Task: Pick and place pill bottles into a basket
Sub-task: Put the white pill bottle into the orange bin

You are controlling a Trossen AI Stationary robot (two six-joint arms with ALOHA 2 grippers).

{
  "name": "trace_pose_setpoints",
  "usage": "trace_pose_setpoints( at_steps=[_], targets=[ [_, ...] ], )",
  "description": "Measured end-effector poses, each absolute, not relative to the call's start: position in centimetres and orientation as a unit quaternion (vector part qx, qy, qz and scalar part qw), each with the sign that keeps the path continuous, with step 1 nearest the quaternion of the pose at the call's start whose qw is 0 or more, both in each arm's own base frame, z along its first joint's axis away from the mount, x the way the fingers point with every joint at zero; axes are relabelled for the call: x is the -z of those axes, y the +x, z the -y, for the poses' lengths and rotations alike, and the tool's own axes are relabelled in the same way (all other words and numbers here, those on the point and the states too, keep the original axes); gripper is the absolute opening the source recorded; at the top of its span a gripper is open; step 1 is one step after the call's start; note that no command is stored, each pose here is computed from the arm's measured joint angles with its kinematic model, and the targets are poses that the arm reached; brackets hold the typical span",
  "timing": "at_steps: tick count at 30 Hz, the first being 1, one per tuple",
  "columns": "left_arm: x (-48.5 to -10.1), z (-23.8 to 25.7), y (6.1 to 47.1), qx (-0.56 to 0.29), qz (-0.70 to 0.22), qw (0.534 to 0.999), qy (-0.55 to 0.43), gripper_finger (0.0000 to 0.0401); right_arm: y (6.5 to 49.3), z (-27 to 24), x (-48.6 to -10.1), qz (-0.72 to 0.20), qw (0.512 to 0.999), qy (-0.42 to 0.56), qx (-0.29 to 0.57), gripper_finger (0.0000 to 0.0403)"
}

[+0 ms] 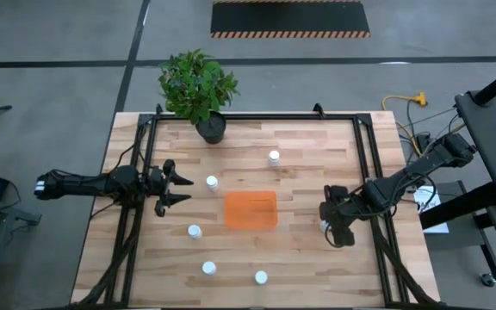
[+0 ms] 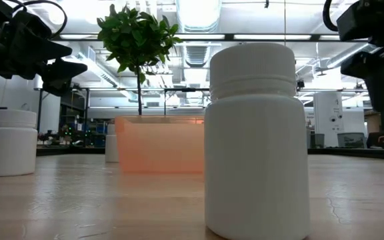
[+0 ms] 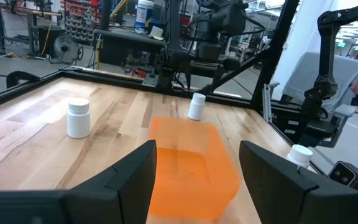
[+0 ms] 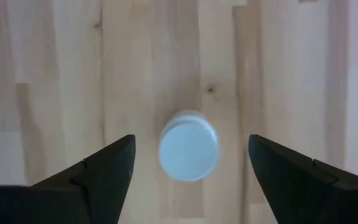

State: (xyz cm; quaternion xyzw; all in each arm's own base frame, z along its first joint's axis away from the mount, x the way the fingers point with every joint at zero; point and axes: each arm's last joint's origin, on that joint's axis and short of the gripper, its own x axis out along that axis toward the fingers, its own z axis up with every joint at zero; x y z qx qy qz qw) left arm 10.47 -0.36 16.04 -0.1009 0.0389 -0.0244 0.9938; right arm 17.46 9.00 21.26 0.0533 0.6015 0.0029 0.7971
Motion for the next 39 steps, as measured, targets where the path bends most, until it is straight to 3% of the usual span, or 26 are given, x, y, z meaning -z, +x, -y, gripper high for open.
trace_pose_setpoints(
  at_steps=[26, 39],
  targets=[
    [-16.0, 0.4, 10.5, 0.024, -0.039, 0.994, -0.101, 0.0212, 17.3, -8.9, -19.2, -0.591, 0.805, 0.045, -0.014, 0.029],
    [-16.0, 0.4, 10.5, 0.024, -0.039, 0.994, -0.101, 0.0212, 16.9, -8.9, -18.7, -0.607, 0.793, 0.052, -0.029, 0.0243]
  ],
)
